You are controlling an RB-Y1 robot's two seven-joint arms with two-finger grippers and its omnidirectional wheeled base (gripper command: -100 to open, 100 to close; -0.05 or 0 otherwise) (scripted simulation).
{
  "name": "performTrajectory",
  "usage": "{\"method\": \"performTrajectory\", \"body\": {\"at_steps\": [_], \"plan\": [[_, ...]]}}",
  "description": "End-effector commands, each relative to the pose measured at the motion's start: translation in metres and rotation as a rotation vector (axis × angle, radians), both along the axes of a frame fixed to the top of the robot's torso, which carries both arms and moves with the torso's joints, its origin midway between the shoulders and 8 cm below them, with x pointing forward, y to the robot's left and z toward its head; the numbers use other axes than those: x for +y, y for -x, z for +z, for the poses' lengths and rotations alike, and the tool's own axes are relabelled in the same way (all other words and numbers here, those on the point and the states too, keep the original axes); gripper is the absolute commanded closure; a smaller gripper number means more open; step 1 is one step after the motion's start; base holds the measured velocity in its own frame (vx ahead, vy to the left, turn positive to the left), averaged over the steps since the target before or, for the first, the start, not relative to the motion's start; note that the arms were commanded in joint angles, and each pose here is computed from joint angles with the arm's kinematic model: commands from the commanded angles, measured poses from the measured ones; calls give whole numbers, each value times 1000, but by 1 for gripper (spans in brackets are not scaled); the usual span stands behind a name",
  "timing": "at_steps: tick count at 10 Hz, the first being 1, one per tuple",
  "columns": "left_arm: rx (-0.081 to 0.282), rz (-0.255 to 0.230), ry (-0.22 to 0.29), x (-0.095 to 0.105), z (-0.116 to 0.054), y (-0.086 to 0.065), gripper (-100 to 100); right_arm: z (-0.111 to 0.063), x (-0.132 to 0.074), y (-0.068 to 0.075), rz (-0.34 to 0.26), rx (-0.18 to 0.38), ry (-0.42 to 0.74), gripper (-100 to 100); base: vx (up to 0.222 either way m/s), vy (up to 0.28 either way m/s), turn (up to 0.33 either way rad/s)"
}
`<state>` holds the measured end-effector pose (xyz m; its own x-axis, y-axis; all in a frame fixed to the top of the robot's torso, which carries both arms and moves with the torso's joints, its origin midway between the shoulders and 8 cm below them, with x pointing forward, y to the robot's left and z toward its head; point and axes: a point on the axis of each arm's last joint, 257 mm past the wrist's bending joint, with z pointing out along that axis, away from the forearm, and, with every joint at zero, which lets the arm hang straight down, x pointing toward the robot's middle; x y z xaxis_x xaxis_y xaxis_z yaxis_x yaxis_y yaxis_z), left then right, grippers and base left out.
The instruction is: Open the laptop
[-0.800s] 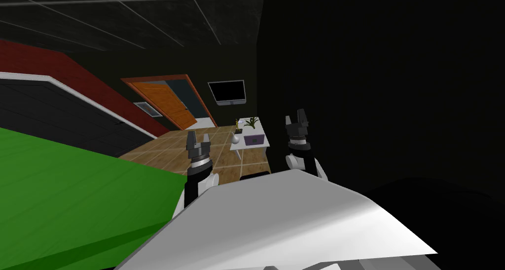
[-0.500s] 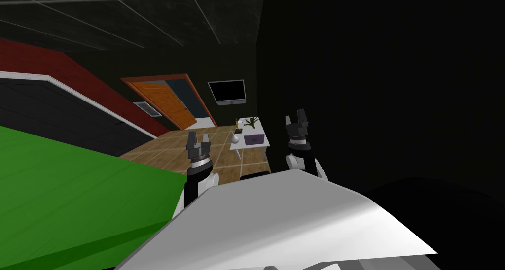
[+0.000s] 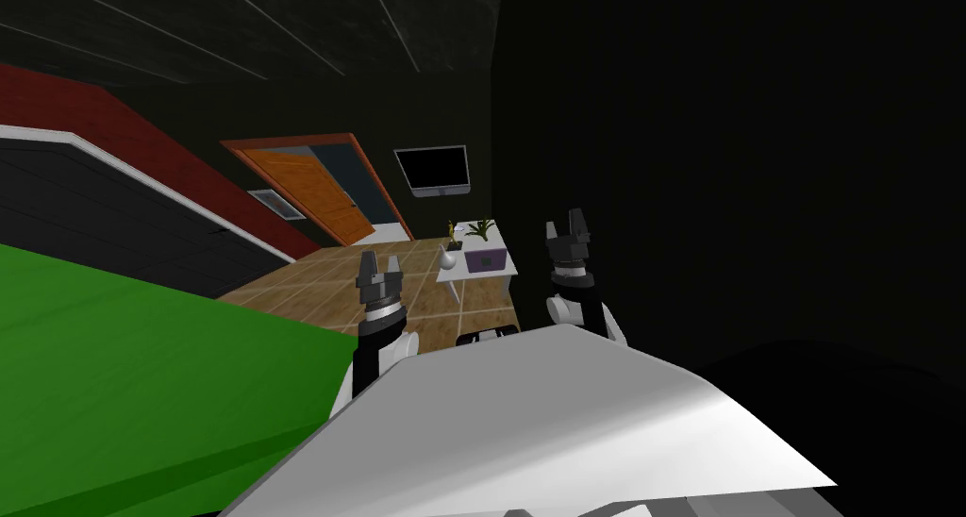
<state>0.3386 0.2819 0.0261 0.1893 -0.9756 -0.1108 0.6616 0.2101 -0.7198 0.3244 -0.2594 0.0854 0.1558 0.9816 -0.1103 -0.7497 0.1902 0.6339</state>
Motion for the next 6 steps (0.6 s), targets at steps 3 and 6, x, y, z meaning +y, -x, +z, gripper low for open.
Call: {"method": "performTrajectory", "body": {"at_steps": [3,6], "plan": [[1,0,0,0,0,0,0,-6,8,-6,-3,19,67,-100,10,17,-27],[0,0,1,0,0,0,0,-17,17,-18,-39,50,171,-100,37,67,-59]]}}
